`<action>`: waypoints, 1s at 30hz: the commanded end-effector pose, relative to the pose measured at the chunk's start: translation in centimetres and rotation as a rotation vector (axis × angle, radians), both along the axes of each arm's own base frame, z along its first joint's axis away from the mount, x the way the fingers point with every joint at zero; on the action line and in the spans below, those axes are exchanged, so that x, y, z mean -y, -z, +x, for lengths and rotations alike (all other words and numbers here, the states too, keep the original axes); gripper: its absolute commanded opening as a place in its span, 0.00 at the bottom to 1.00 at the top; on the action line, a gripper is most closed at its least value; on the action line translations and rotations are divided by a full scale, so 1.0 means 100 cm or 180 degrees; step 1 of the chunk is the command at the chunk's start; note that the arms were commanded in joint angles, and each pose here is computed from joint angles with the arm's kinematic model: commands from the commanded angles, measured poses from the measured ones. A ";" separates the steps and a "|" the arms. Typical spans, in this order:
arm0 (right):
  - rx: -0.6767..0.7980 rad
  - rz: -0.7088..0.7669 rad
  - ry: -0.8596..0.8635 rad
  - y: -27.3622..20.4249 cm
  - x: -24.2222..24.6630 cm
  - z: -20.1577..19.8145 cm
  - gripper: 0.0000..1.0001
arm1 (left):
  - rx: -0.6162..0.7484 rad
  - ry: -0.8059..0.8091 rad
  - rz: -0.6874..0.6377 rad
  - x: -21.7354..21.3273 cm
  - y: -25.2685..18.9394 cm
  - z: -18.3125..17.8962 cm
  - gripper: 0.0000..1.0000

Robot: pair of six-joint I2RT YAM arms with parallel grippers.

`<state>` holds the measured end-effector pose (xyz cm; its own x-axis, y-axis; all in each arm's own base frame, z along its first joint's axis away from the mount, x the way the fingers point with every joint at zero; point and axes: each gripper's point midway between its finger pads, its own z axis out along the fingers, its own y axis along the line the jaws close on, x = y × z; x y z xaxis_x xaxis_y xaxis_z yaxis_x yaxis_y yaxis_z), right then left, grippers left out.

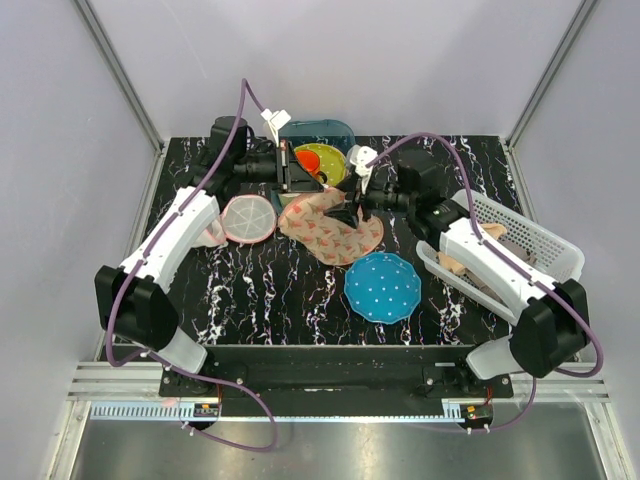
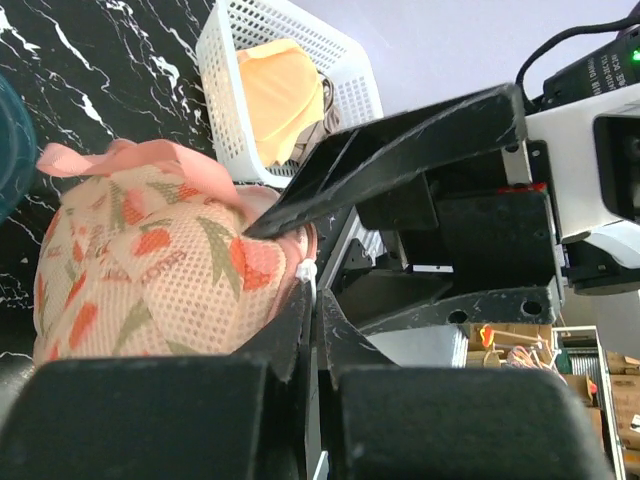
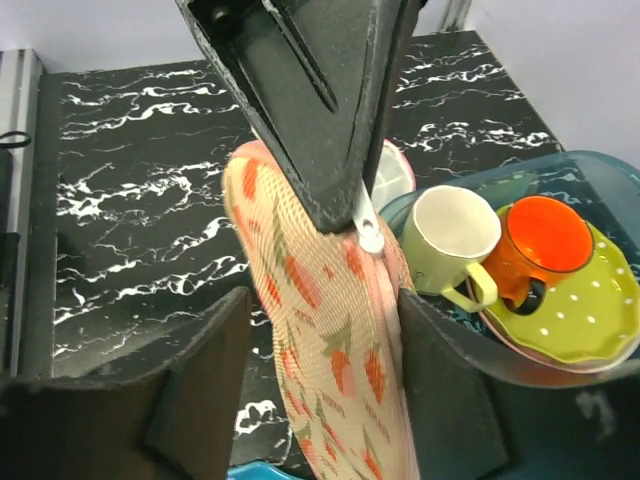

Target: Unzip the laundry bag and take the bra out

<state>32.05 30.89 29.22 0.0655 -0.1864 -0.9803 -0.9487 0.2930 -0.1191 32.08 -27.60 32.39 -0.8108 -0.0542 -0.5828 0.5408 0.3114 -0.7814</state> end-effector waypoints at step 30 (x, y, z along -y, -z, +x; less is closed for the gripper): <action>0.0026 0.1901 0.2271 -0.060 0.096 0.045 0.00 | -0.0215 -0.0630 0.0180 -0.061 0.058 0.027 0.00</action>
